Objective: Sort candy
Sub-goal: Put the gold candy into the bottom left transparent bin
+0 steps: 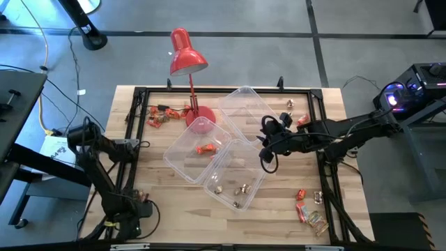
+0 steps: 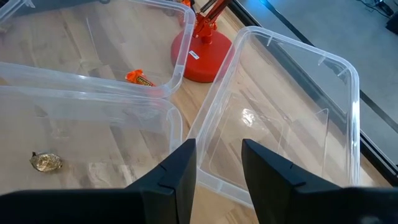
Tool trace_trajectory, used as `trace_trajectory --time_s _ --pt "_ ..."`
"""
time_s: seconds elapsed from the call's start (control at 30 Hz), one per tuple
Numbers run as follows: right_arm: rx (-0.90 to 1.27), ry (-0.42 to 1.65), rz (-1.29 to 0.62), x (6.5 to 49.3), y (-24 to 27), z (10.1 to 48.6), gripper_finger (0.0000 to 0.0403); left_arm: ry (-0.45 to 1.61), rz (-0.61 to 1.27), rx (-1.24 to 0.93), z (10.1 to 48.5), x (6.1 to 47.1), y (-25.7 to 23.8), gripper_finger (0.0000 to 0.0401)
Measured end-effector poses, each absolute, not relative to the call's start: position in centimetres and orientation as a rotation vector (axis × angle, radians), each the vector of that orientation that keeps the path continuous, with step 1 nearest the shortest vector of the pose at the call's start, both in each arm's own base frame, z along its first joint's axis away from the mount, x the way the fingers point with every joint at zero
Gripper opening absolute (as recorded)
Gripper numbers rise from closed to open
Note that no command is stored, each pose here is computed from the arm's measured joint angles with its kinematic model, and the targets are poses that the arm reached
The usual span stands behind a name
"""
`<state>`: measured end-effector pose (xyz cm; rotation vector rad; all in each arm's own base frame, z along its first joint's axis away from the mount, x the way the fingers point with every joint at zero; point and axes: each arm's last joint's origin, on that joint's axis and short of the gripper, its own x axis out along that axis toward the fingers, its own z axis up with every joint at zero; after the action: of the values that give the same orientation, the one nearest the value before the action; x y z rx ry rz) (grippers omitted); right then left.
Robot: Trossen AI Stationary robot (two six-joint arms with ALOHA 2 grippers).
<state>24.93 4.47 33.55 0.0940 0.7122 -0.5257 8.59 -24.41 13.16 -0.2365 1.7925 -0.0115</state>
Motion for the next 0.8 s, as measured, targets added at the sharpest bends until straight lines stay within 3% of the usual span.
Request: trace_trajectory --time_s 0.13,0.17,0.3,0.5,0.67,0.8 --pt "0.094 0.712 -0.526 24.9 4.5 33.5 0.0124 1.77 -0.031 -0.303 14.1 9.6 -23.7 0.0035" --pt "0.094 0.712 -0.526 24.9 4.5 33.5 0.0124 1.746 -0.033 -0.338 14.7 9.9 -23.6 0.0023" --pt "0.094 0.712 -0.526 24.9 4.5 33.5 0.0124 1.536 -0.099 -0.418 17.7 11.5 -22.4 0.0021" --pt "0.094 0.712 -0.526 24.9 4.5 33.5 0.0124 1.073 -0.326 -0.445 26.8 13.1 -19.3 0.0008" --pt "0.1 0.71 -0.527 24.9 4.5 33.6 0.0124 0.621 -0.165 -0.311 32.6 14.8 -14.3 0.0009" --pt "0.12 0.704 -0.535 24.9 4.5 33.6 0.0124 0.545 -0.058 -0.135 33.3 18.5 -11.3 0.0009"
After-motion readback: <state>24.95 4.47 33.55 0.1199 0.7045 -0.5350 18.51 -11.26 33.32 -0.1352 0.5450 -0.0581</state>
